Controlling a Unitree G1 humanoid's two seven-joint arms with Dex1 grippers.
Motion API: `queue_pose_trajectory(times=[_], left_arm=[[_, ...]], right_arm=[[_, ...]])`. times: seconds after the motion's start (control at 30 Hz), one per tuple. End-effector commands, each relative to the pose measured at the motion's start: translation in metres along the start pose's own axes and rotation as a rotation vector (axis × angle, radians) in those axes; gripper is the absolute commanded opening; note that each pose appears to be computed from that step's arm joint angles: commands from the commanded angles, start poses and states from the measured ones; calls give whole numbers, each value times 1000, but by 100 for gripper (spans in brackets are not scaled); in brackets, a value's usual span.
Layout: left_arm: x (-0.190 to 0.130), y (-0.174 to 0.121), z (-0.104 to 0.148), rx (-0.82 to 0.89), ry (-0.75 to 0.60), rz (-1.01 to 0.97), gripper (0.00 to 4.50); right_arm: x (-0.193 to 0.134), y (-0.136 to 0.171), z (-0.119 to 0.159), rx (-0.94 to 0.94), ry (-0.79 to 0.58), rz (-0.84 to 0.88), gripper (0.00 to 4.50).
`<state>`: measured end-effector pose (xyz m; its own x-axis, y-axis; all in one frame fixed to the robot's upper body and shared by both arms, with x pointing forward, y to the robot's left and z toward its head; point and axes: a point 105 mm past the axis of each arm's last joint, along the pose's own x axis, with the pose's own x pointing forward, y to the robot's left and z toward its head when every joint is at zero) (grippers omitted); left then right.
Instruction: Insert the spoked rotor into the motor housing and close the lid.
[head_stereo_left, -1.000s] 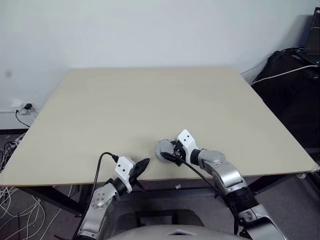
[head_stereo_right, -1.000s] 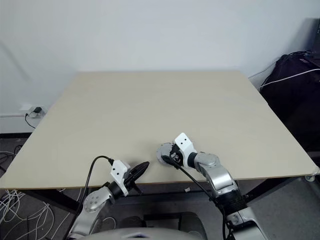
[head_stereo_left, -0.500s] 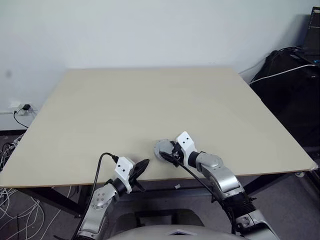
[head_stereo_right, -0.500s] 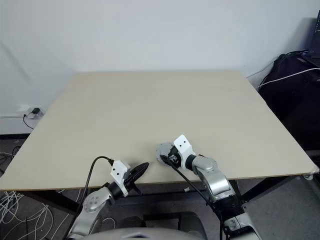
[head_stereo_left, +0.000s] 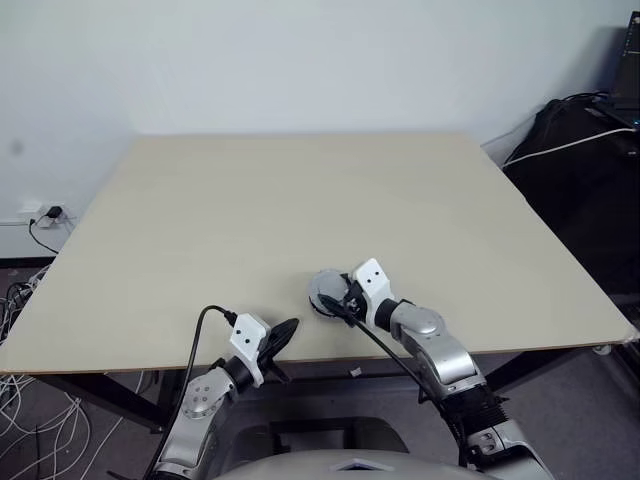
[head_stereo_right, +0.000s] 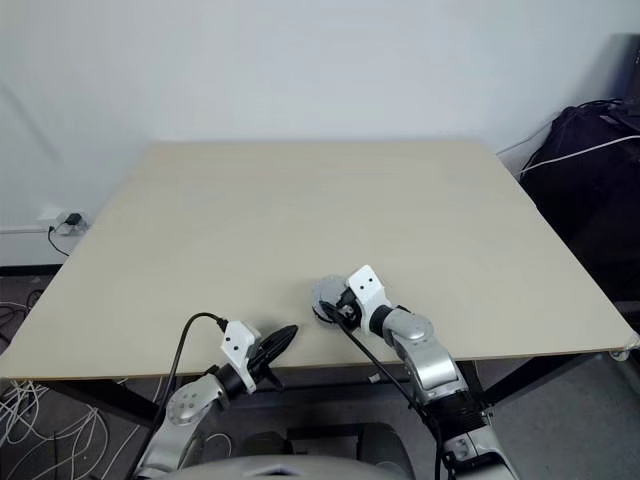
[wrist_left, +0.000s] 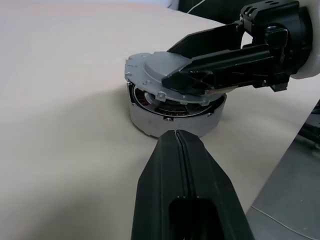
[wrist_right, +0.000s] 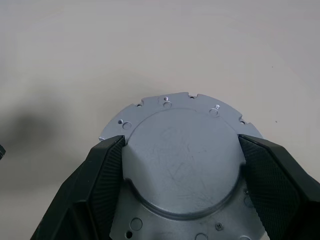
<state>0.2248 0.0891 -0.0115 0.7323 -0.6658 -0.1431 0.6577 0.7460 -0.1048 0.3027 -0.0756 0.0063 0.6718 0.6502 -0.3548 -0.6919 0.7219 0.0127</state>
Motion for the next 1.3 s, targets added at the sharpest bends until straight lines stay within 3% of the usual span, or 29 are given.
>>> queue_pose_trajectory(times=[0.03,1.3], left_arm=[[1,2,7,9,-34,-1,0],[2,0,9,2,-40,7,0]], right_arm=[[-2,-6,11,-5,-30,-9,327],[-6,-10,-7,-98,189,16,327]])
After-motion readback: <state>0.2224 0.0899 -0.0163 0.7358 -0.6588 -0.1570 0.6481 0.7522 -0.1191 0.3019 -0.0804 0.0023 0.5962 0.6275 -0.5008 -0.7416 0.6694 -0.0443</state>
